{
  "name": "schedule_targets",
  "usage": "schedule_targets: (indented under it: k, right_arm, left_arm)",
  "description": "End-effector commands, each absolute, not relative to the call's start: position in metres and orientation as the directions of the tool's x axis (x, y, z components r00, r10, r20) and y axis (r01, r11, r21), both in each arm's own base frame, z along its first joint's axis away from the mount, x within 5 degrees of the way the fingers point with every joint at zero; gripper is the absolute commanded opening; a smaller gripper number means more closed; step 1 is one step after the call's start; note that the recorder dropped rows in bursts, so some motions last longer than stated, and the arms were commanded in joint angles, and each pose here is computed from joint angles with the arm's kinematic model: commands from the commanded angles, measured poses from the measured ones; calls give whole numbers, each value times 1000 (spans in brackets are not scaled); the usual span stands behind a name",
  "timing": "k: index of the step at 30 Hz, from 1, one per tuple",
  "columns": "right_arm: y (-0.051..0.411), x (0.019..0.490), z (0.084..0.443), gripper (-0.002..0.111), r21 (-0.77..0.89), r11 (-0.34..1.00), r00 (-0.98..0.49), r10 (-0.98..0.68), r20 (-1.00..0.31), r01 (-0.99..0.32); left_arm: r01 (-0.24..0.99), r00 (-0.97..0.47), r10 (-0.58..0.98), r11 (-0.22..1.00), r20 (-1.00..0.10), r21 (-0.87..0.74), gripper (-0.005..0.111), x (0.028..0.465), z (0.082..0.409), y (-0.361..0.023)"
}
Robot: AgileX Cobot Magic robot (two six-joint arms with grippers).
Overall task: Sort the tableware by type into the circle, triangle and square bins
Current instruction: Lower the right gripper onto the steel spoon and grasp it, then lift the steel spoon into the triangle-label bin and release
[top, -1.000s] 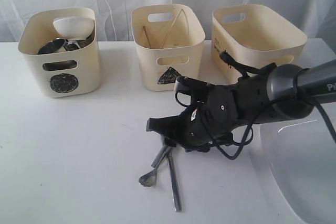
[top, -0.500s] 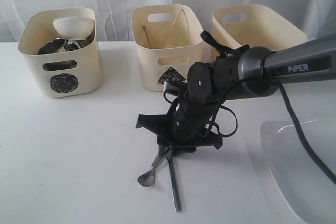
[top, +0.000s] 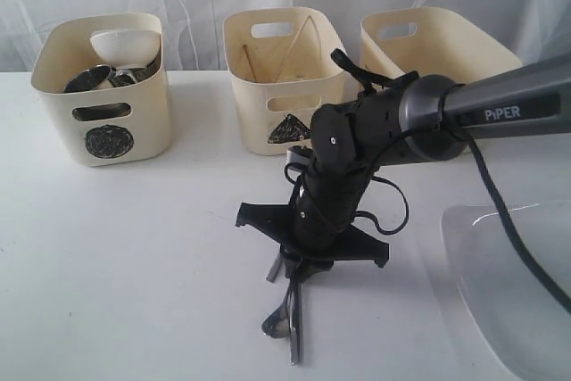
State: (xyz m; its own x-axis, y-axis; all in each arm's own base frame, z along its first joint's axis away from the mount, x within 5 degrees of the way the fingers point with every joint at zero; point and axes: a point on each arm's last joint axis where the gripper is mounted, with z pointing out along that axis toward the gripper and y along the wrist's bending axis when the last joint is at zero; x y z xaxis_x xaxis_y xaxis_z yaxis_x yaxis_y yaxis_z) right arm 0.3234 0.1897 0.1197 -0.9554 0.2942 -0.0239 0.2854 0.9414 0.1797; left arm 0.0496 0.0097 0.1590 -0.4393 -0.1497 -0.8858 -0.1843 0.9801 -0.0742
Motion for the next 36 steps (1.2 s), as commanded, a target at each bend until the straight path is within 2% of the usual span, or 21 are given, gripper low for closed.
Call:
schedule_targets:
  k: [1, 10, 20, 25, 29, 32, 34, 36]
  right_arm:
    - [168, 310, 89, 0, -35, 980, -979, 198, 42, 197]
    - [172, 318, 130, 0, 76, 996, -990, 65, -122, 56]
    - [167, 323, 138, 0, 2, 996, -975, -82, -208, -84]
    - [166, 321, 176, 0, 35, 992, -945, -107, -309, -123]
    - [166, 318, 206, 0, 96, 988, -914, -75, -398, -122]
    - [170, 323, 236, 0, 189, 969, -825, -24, -565, -157]
    - [172, 333, 267, 0, 311, 931, -672, 105, -733, -193]
    - [168, 347, 293, 0, 444, 866, -493, 289, -821, -231]
  left_arm:
    - [-194, -448, -162, 978, -879, -81, 0, 49, 157, 10]
    - [-194, -448, -162, 978, -879, -81, 0, 49, 157, 10]
    - [-194, -448, -162, 978, -879, -81, 0, 49, 157, 10]
    - [-194, -448, -162, 978, -879, -81, 0, 49, 157, 10]
    - [-194, -448, -162, 978, -879, -81, 0, 49, 157, 10]
    - [-193, -449, -160, 978, -879, -80, 0, 49, 157, 10]
    - [-193, -449, -160, 978, -879, -80, 0, 49, 157, 10]
    - [-192, -449, -159, 978, -879, -78, 0, 49, 157, 10]
